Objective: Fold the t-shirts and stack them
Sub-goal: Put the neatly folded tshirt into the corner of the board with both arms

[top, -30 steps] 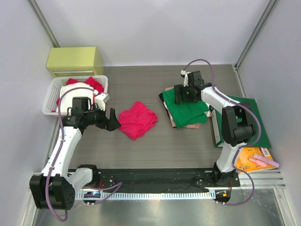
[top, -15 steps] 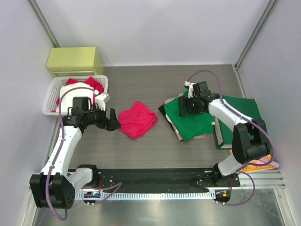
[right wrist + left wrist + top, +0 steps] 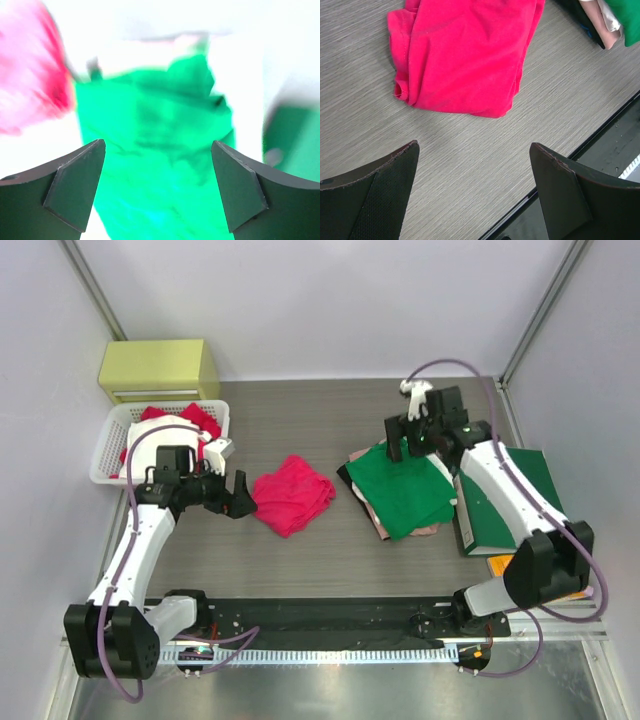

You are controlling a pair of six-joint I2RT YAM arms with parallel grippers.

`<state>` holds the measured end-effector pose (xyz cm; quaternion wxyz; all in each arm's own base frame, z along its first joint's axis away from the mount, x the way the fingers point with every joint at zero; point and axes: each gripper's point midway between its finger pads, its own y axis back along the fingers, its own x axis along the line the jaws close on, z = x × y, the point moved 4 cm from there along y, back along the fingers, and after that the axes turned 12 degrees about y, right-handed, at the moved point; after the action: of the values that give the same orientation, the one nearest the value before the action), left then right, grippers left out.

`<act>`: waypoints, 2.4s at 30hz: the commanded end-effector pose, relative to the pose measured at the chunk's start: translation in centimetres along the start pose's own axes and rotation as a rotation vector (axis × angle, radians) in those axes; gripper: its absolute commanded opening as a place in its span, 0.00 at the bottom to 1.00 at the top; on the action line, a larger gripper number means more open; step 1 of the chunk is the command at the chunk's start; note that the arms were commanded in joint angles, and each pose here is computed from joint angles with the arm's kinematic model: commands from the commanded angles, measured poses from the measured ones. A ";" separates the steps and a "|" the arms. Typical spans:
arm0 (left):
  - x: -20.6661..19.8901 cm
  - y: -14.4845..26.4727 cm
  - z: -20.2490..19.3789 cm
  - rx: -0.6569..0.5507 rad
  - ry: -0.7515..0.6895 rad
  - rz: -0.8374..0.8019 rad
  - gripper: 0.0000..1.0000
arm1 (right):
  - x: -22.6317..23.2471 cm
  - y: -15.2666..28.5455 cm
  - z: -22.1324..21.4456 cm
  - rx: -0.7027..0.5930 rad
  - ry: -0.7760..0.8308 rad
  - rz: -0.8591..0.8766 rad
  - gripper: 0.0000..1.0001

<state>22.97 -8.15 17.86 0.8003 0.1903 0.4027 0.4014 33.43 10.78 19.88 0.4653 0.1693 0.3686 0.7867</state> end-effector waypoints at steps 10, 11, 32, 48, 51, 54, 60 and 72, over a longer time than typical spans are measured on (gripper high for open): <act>-1.9 0.1 0.6 -0.002 -0.005 -0.136 0.92 | 4.7 6.3 4.0 -0.262 0.095 0.199 0.94; -2.4 0.0 0.6 0.009 0.001 -0.172 0.92 | 5.7 6.2 3.5 -0.243 0.122 0.252 0.94; 1.1 -9.1 4.1 0.283 0.081 -0.281 1.00 | 19.7 4.4 1.6 -0.105 0.302 0.956 0.89; 7.7 -15.5 6.6 0.323 0.036 -0.070 1.00 | 22.2 2.4 -1.6 0.005 0.345 1.010 0.88; 8.2 -16.0 5.7 0.354 0.069 -0.057 1.00 | 22.1 2.7 -1.8 -0.002 0.357 0.997 0.88; 7.4 -16.7 4.3 0.390 0.058 -0.062 1.00 | 22.0 2.8 -1.7 -0.010 0.363 0.989 0.88; 8.5 -15.1 6.7 0.255 0.025 0.079 1.00 | 21.6 2.1 -1.4 -0.024 0.378 0.935 0.88; 3.8 -6.6 10.1 -0.096 -0.084 0.225 0.07 | 21.2 1.9 -2.6 -0.008 0.390 0.914 0.88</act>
<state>34.52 -9.70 13.27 0.7668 0.2608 0.4031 0.4260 19.45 27.29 16.48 -0.0132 0.1961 0.3522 0.9150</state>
